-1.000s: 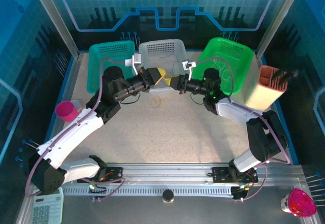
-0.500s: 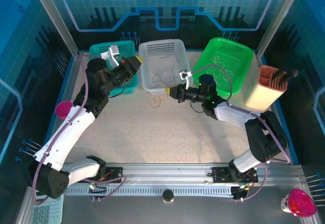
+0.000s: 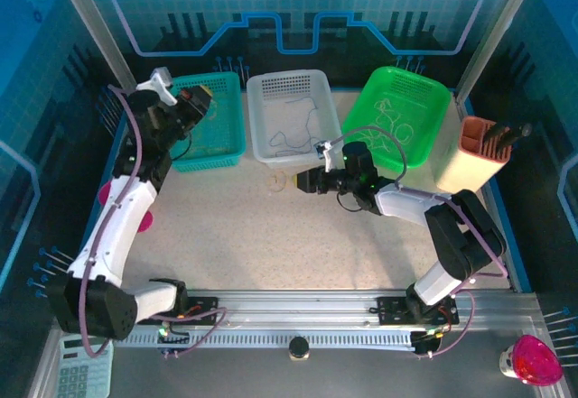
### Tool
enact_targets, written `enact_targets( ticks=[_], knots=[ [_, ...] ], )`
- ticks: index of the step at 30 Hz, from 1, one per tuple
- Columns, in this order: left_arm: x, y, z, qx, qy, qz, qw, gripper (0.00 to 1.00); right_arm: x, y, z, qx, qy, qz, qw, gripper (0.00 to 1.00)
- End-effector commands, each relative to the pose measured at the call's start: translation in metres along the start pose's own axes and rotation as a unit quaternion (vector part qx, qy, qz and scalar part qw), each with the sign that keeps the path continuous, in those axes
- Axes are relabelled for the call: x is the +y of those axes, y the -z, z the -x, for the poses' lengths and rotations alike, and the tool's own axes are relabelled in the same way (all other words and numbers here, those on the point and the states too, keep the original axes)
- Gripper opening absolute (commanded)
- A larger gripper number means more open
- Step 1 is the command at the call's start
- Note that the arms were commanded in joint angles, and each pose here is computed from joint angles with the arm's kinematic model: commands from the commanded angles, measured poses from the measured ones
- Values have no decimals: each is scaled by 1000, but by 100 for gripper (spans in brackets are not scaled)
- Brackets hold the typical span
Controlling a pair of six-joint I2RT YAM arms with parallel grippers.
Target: Untangle the cables
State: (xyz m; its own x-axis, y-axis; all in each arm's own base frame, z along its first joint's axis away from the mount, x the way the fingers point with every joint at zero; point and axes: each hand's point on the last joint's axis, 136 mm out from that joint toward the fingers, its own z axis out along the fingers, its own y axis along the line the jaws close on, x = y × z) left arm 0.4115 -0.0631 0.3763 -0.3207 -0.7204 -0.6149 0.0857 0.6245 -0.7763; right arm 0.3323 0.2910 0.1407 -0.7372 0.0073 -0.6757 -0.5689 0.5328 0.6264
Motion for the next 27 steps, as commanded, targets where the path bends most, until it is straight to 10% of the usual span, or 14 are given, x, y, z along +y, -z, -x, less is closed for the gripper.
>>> enact_targets(
  ticks=[1, 14, 22, 27],
  knots=[
    [30, -8, 13, -5, -28, 49, 998, 0, 4, 1, 0, 12, 20, -24, 999, 50],
    [118, -50, 3, 49, -20, 122, 991, 3, -3, 4, -18, 58, 56, -96, 992, 53],
    [123, -50, -6, 66, -20, 126, 990, 73, 7, -5, -9, 65, 93, -113, 987, 56],
    [104, -35, -6, 65, -27, 109, 992, 90, 7, -16, -9, 77, 110, -123, 983, 56]
  ],
)
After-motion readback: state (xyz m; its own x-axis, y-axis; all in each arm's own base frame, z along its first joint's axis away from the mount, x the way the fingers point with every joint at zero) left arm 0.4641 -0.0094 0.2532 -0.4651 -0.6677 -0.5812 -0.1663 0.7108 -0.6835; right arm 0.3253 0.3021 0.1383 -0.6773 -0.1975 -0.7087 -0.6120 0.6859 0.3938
